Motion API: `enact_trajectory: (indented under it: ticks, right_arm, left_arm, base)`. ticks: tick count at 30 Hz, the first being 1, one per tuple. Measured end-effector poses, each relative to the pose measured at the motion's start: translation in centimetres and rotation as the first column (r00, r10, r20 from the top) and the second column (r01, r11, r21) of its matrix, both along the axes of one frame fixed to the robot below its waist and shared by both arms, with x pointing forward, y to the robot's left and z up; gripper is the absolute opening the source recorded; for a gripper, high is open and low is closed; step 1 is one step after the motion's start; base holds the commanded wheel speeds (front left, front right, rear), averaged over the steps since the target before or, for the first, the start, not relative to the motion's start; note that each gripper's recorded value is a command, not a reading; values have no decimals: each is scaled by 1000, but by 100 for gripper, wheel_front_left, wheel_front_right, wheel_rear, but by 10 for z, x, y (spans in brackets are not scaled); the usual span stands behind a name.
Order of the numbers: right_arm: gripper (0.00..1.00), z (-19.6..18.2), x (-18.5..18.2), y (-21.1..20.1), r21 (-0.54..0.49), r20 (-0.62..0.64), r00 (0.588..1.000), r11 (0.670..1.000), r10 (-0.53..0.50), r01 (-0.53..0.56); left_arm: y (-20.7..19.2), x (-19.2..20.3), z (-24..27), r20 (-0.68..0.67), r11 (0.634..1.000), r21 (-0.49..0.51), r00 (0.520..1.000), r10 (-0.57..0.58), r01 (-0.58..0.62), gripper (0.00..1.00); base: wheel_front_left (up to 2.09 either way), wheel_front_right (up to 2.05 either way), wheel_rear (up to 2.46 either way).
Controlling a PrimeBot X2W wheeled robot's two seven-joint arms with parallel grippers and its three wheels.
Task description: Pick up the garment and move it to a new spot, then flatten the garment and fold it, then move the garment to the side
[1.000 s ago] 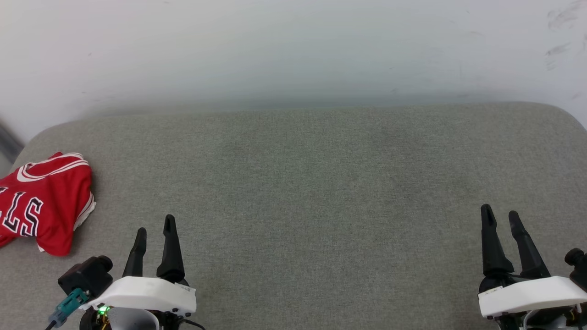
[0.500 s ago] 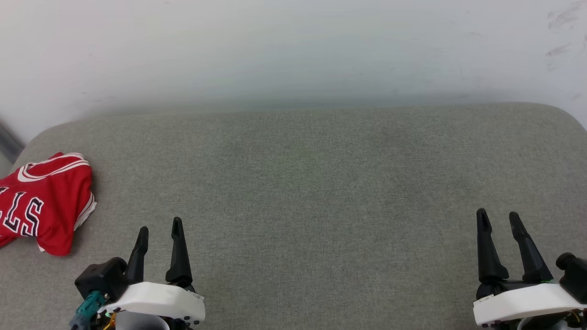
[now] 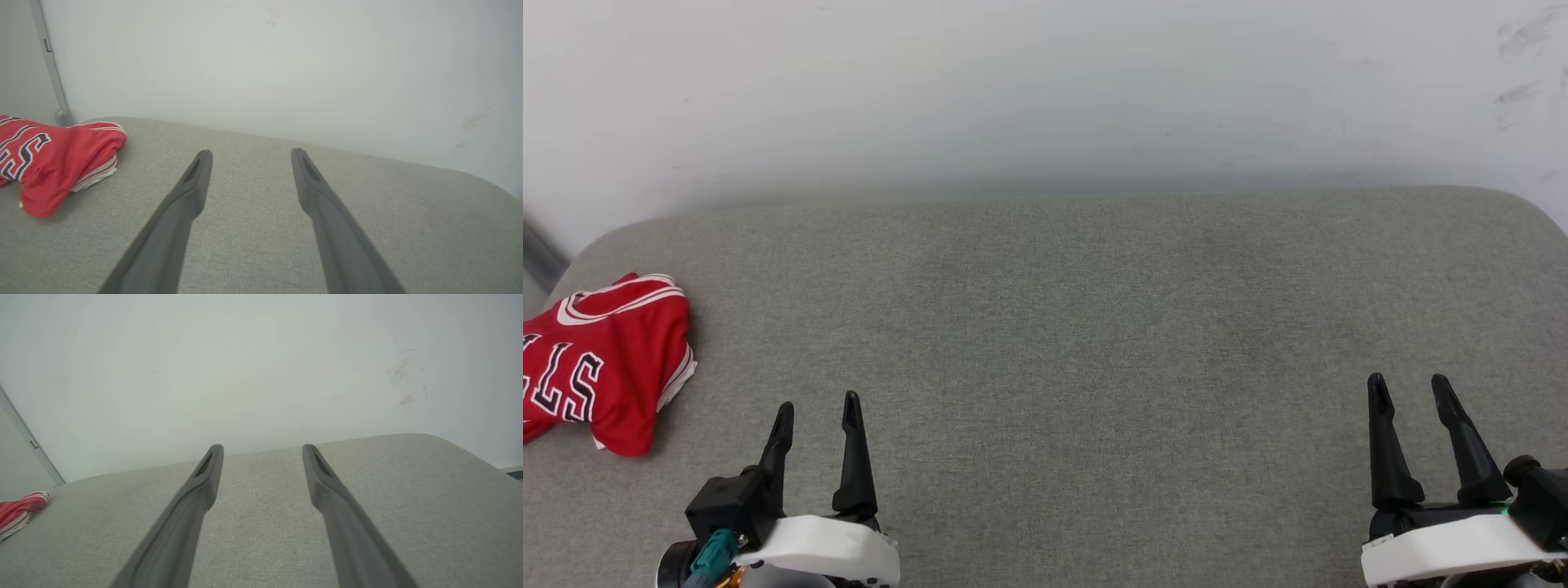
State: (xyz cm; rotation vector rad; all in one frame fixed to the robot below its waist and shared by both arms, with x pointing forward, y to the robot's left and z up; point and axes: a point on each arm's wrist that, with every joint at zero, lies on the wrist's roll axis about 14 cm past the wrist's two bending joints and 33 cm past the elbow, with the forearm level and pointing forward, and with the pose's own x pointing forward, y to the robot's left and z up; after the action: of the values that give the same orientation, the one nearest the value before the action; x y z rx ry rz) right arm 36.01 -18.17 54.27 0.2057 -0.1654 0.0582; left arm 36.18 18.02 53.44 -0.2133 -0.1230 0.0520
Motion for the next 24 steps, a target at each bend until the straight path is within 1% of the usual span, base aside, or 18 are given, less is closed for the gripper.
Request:
enact_trajectory:
  ticks: [15, 24]
  right_arm:
    - [100, -1, -5, 1, -84, 13, 1000, 996, -1, 2]
    - [100, 0, -7, 3, -118, 26, 1000, 993, 2, 1]
  left_arm:
    - [-3, -6, -3, 11, 995, 96, 1000, -6, 4, 100]
    - [-3, -8, -6, 14, 992, 129, 1000, -11, 9, 100]
  base:
    - [0, 0, 0]
    - [0, 0, 0]
